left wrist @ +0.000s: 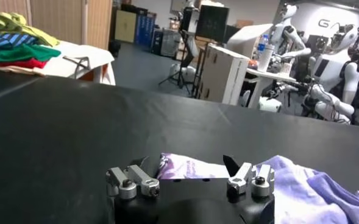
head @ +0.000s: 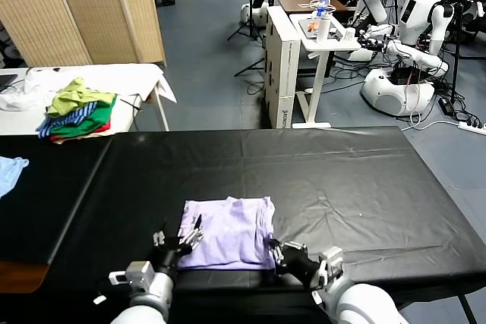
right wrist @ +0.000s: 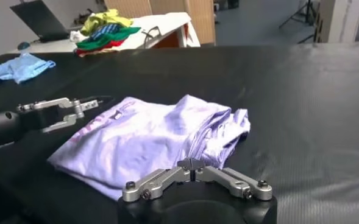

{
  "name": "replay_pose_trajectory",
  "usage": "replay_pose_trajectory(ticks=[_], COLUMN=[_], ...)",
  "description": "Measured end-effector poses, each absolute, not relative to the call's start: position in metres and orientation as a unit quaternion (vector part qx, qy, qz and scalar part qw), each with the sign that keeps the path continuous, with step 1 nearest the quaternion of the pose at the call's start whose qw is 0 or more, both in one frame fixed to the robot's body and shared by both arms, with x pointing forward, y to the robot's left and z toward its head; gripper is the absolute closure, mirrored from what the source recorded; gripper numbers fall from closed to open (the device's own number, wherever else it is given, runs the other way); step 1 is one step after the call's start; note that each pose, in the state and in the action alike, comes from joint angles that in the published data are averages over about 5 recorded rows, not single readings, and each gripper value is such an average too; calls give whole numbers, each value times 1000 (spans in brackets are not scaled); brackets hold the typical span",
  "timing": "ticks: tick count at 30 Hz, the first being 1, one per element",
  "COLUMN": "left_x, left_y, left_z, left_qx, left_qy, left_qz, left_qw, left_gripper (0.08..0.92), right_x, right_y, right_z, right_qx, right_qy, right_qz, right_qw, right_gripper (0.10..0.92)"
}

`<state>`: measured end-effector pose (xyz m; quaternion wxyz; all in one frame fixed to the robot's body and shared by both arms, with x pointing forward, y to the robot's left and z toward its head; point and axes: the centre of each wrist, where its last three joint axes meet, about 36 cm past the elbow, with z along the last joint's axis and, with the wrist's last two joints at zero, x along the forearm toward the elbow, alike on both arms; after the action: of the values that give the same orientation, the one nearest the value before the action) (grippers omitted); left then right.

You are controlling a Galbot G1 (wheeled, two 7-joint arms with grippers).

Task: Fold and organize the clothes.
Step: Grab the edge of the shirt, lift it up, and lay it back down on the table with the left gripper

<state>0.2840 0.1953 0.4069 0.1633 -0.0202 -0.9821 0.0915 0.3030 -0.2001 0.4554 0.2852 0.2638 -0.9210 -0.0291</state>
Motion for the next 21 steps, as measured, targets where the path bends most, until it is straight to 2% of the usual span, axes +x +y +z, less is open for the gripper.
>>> replay_pose_trajectory(ticks=[8, 13, 16, 21], left_x=[283, 284, 285, 286], left_y=[195, 195, 196, 201], left_z=[405, 405, 404, 399], left_qx=[-18, -16, -17, -17], left_qy=[-982, -982, -983, -984], left_qz=[93, 94, 97, 103], left_qw=[163, 160, 156, 146], left_gripper=[92, 92, 92, 92], right_x=[295, 299, 303, 309], right_y=[-198, -203, -210, -231], right_z=[444, 447, 454, 467], right_qx=[243, 249, 261, 255], right_qy=[-917, -925, -930, -938], right_qz=[-37, -39, -45, -54], right_qw=[313, 283, 255, 230], right_gripper=[883, 874, 772, 459])
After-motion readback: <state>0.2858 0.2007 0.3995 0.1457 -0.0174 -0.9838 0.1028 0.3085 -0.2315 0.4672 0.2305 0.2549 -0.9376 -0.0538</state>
